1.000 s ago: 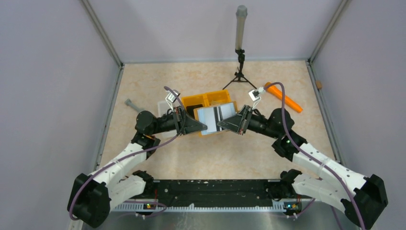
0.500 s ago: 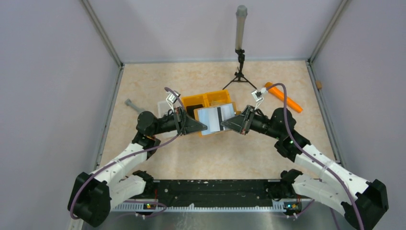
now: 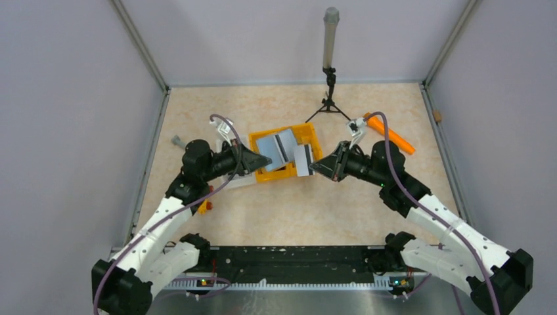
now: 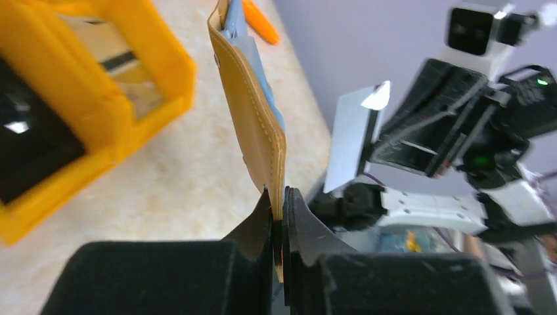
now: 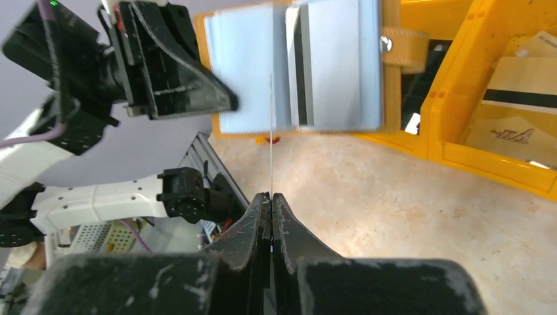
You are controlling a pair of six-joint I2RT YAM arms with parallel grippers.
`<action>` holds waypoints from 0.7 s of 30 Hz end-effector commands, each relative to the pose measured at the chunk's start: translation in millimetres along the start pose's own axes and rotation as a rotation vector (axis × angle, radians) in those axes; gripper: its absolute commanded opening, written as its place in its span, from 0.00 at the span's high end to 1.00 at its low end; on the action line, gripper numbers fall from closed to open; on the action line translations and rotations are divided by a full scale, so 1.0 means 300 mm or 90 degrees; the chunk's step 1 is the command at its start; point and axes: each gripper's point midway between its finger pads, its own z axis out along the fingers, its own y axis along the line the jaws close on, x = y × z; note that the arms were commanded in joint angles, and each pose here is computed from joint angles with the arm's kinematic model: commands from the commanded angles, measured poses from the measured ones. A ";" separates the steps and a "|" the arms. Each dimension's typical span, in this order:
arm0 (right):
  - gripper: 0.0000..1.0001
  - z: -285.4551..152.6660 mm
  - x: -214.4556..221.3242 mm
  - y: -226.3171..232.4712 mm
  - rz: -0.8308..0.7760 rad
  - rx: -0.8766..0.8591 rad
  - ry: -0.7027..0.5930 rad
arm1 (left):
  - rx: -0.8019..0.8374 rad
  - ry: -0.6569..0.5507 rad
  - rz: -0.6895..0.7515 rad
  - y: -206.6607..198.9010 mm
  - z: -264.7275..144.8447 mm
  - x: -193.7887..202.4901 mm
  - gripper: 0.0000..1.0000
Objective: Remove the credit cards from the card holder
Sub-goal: Remove the credit card from the card holder, then place the credit card in the storage box.
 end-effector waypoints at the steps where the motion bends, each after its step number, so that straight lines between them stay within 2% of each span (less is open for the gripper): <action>1: 1.00 0.020 -0.048 0.014 -0.075 0.000 0.009 | -0.180 -0.082 0.093 0.082 -0.069 -0.123 1.00; 5: 1.00 0.094 -0.020 0.052 -0.123 -0.016 0.068 | -0.268 -0.152 0.129 0.098 -0.134 -0.233 1.00; 9: 1.00 0.198 0.027 0.086 -0.238 -0.005 0.113 | -0.348 -0.244 0.154 0.104 -0.214 -0.360 1.00; 18: 1.00 0.380 0.016 0.190 -0.444 -0.092 0.076 | -0.468 -0.346 0.162 0.124 -0.358 -0.565 1.00; 21: 1.00 0.454 0.050 0.208 -0.525 -0.133 0.099 | -0.497 -0.376 0.164 0.143 -0.412 -0.614 1.00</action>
